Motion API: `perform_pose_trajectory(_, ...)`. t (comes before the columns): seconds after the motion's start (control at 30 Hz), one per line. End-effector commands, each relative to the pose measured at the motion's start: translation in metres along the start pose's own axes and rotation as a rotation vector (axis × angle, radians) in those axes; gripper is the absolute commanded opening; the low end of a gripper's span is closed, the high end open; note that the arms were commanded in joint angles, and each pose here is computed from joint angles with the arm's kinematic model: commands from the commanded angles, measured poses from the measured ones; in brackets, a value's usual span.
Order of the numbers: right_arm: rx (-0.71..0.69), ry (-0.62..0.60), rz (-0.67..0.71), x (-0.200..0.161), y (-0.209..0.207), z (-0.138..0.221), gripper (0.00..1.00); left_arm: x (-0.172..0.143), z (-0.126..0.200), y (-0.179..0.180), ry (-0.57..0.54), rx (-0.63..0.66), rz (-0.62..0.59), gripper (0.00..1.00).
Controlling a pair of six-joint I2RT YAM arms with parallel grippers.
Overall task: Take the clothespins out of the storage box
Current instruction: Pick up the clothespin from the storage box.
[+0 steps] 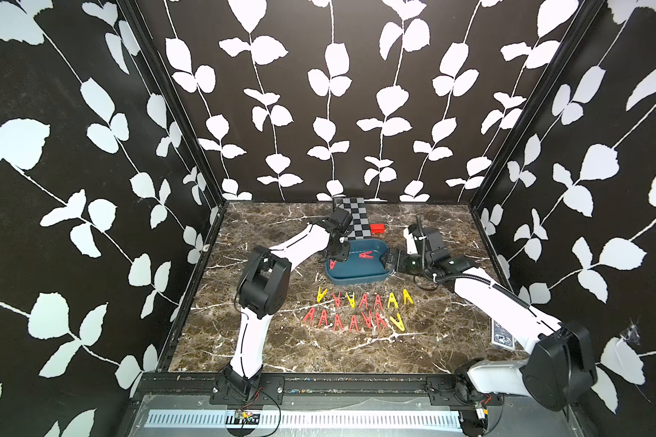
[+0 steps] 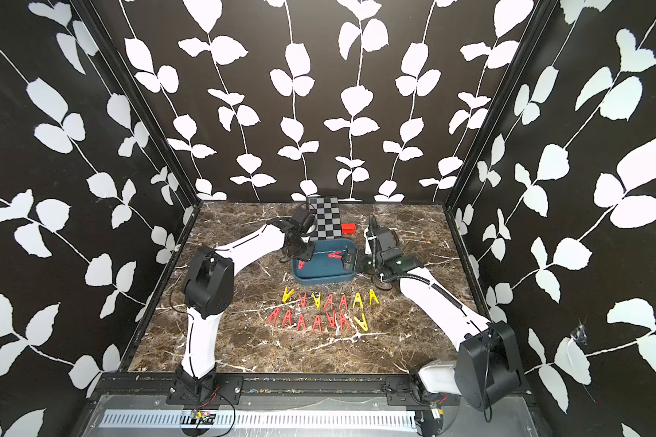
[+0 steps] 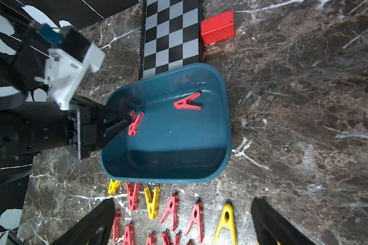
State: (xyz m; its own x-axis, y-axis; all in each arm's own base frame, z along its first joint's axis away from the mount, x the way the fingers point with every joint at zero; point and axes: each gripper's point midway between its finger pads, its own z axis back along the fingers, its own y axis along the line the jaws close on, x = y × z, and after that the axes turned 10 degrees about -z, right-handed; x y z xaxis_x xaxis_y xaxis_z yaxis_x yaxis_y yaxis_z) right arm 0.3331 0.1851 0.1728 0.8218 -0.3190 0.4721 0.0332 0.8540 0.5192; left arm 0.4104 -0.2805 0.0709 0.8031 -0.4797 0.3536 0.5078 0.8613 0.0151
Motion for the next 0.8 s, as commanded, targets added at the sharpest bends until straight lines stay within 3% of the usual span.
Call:
perform_pose_trajectory(0.0,0.022,-0.019,0.003,0.009,0.008,0.001,0.99,0.003,0.004,0.003,0.010,0.028,-0.059,0.27)
perform_pose_trajectory(0.57,0.004,-0.015,-0.010,0.006,0.003,0.001,0.99,-0.010,-0.034,0.009,0.097,0.058,-0.121,0.23)
perform_pose_trajectory(0.67,0.004,-0.016,-0.013,0.006,0.002,0.001,0.99,-0.011,-0.036,0.007,0.105,0.058,-0.122,0.09)
perform_pose_trajectory(0.77,0.008,-0.018,-0.015,0.007,0.003,0.002,0.99,-0.011,-0.030,0.007,0.101,0.055,-0.108,0.07)
